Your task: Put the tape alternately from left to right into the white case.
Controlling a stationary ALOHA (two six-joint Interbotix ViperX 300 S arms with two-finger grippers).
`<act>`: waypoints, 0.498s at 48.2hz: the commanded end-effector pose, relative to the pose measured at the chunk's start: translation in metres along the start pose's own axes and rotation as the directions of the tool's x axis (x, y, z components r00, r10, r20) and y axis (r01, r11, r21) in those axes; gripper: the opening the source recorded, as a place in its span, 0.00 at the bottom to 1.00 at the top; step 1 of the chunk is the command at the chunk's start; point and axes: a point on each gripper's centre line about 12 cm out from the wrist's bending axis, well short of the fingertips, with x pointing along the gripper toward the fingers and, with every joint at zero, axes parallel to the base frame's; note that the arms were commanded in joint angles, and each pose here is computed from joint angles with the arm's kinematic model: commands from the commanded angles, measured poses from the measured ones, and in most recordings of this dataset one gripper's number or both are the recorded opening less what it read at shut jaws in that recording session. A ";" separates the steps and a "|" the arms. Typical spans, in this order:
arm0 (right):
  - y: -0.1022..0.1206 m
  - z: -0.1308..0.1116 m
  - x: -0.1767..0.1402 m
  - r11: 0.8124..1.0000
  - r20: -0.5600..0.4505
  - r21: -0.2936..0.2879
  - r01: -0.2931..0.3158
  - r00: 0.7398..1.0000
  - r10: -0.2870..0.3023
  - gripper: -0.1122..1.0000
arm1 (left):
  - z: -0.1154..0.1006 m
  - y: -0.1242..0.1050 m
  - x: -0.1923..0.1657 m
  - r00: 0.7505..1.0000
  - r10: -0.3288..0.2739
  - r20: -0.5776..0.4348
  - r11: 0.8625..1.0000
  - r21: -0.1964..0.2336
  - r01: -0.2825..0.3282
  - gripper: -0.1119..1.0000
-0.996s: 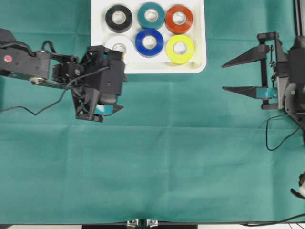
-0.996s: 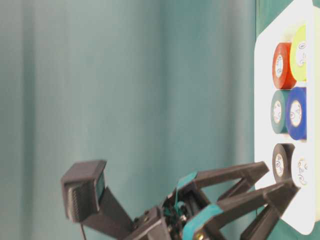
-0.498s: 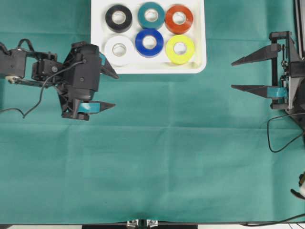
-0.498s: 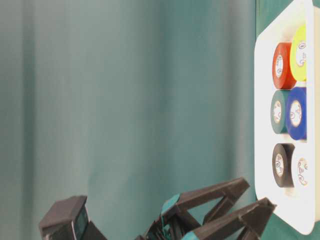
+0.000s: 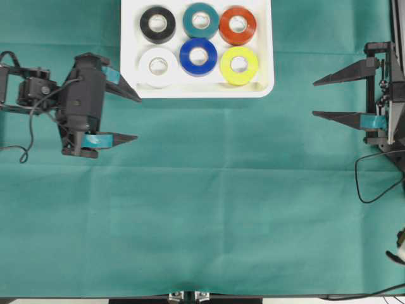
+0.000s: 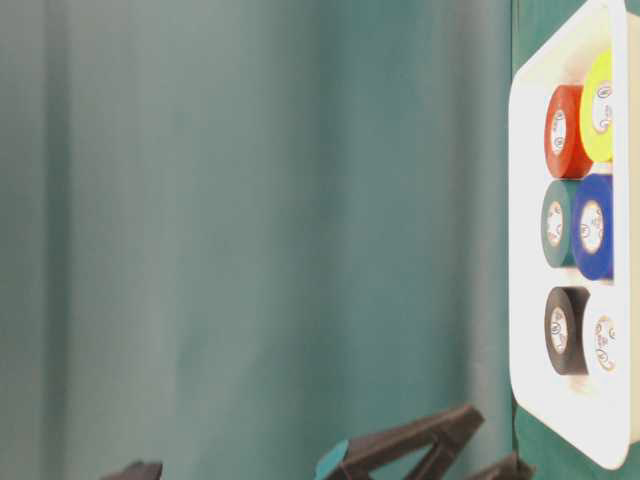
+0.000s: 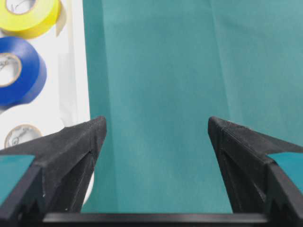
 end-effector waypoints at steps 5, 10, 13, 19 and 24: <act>0.001 0.003 -0.001 1.000 0.012 0.003 -0.004 1.000 0.004 0.72 | 0.000 0.002 -0.018 0.996 0.016 0.086 1.000 -0.006 -0.015 0.82; 0.000 0.003 -0.001 1.000 0.014 0.004 0.000 1.000 0.000 0.72 | -0.004 0.002 -0.027 0.991 0.024 0.131 1.000 -0.008 -0.023 0.82; 0.000 0.003 -0.002 1.000 0.015 0.003 0.002 1.000 -0.002 0.72 | -0.009 0.003 -0.033 0.987 0.033 0.154 0.999 -0.012 -0.031 0.82; -0.001 0.002 -0.003 1.000 0.011 0.002 0.009 1.000 -0.009 0.72 | -0.018 0.006 -0.042 0.985 0.051 0.167 0.999 -0.023 -0.048 0.82; -0.001 0.002 -0.003 1.000 0.014 0.004 0.009 1.000 -0.009 0.72 | -0.025 0.008 -0.050 0.982 0.061 0.180 0.998 -0.029 -0.057 0.82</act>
